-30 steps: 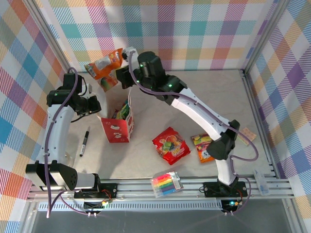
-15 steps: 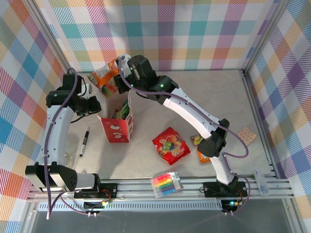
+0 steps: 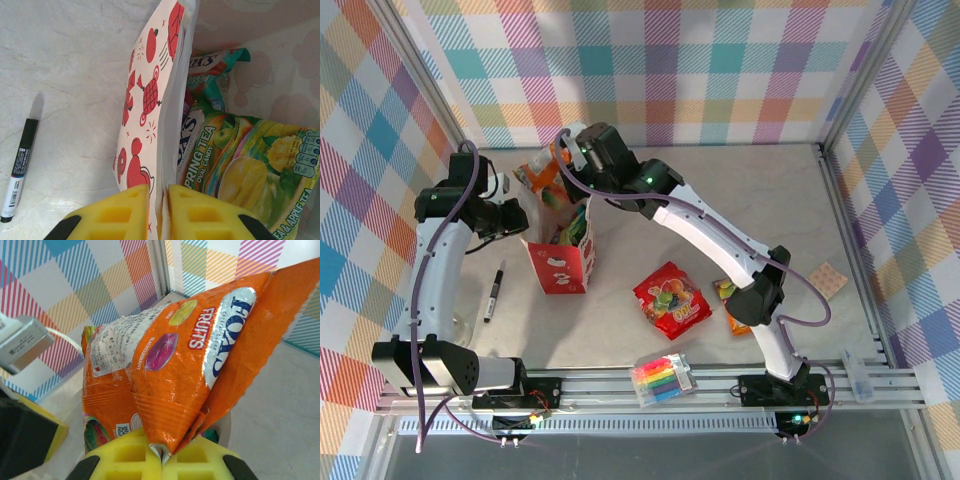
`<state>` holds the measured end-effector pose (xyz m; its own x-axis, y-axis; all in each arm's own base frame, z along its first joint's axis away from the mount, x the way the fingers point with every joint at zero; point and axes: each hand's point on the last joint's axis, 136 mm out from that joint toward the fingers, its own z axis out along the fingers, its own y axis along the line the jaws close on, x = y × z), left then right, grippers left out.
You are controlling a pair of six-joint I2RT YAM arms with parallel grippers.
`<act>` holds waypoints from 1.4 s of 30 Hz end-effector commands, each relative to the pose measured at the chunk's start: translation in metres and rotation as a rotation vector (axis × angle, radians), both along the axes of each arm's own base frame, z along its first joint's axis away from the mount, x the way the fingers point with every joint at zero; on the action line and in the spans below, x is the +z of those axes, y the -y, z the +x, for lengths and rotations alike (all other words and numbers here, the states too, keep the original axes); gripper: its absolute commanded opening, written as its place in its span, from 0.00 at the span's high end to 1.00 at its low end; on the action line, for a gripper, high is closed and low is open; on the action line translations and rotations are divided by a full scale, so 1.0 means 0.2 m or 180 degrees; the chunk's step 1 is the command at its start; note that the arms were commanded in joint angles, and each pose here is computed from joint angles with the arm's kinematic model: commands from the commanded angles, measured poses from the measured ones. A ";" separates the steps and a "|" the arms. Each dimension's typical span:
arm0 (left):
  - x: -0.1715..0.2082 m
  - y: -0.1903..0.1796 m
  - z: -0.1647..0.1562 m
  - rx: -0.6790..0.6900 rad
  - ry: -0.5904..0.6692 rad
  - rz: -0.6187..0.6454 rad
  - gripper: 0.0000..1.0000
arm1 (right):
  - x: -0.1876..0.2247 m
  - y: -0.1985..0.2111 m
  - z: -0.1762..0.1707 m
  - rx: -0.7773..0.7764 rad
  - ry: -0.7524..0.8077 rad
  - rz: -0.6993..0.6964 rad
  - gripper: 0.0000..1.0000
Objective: Place the snacks into the paper bag
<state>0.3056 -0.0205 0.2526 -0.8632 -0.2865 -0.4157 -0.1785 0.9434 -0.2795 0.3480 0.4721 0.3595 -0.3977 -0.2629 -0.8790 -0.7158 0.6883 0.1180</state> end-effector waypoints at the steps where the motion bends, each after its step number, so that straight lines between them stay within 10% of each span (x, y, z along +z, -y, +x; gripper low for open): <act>1: 0.03 -0.01 -0.02 0.0033 0.0049 -0.0053 0.83 | 0.05 -0.03 -0.02 0.0143 0.0189 -0.0049 1.00; 10: 0.05 0.00 -0.03 0.0030 0.0078 -0.0068 0.82 | -0.05 -0.05 0.00 0.0165 0.0166 -0.0251 0.96; 17: 0.06 -0.01 -0.02 0.0044 0.0081 -0.0046 0.82 | -0.03 -0.03 -0.01 0.0153 0.0173 -0.0274 0.47; 30: 0.15 -0.03 0.02 0.0073 0.0231 0.0020 0.77 | 0.32 0.19 -0.17 0.0155 0.0307 -0.0037 0.42; 42: 0.25 -0.04 0.09 0.0114 0.0502 0.0037 0.75 | 0.14 0.31 -0.18 -0.0036 0.0044 -0.0424 0.38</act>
<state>0.3173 -0.0193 0.2888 -0.8101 -0.2884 -0.5104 -0.1523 0.9443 -0.2919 0.3106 0.4075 0.4206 -0.3280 -0.3129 -0.8914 -0.7206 0.6931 0.0219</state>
